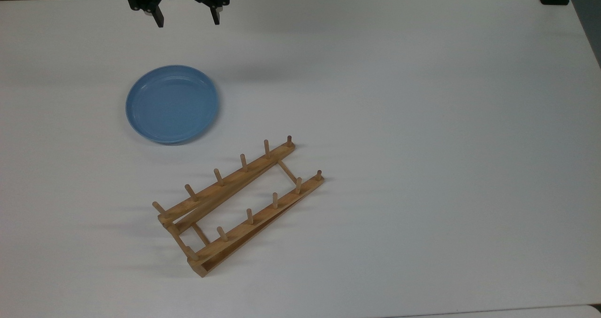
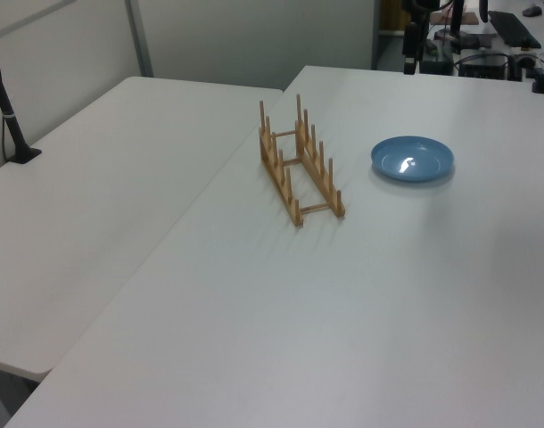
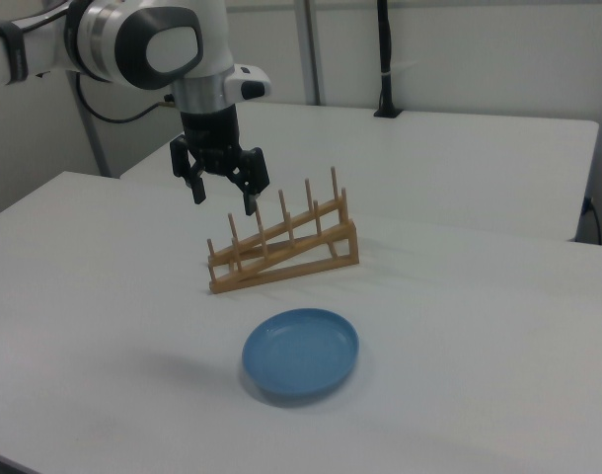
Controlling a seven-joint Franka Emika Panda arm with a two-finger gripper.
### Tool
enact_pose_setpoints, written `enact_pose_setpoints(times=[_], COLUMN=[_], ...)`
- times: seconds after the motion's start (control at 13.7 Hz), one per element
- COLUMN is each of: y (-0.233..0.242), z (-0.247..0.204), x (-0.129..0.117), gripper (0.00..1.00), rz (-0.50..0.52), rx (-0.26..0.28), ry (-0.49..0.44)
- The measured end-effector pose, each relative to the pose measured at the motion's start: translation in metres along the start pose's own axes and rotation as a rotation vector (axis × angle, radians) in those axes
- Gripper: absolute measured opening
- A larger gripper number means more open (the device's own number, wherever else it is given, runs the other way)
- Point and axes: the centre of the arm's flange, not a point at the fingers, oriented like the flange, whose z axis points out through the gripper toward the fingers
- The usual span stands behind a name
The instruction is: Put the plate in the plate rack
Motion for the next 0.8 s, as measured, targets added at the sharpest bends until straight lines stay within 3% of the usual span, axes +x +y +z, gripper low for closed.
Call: enact_pose_setpoints(times=[0.8], y=[0.0016], z=[0.0016], x=[-0.0012], gripper=[1.00], rz=[0.003], rx=[0.002], ry=[-0.007])
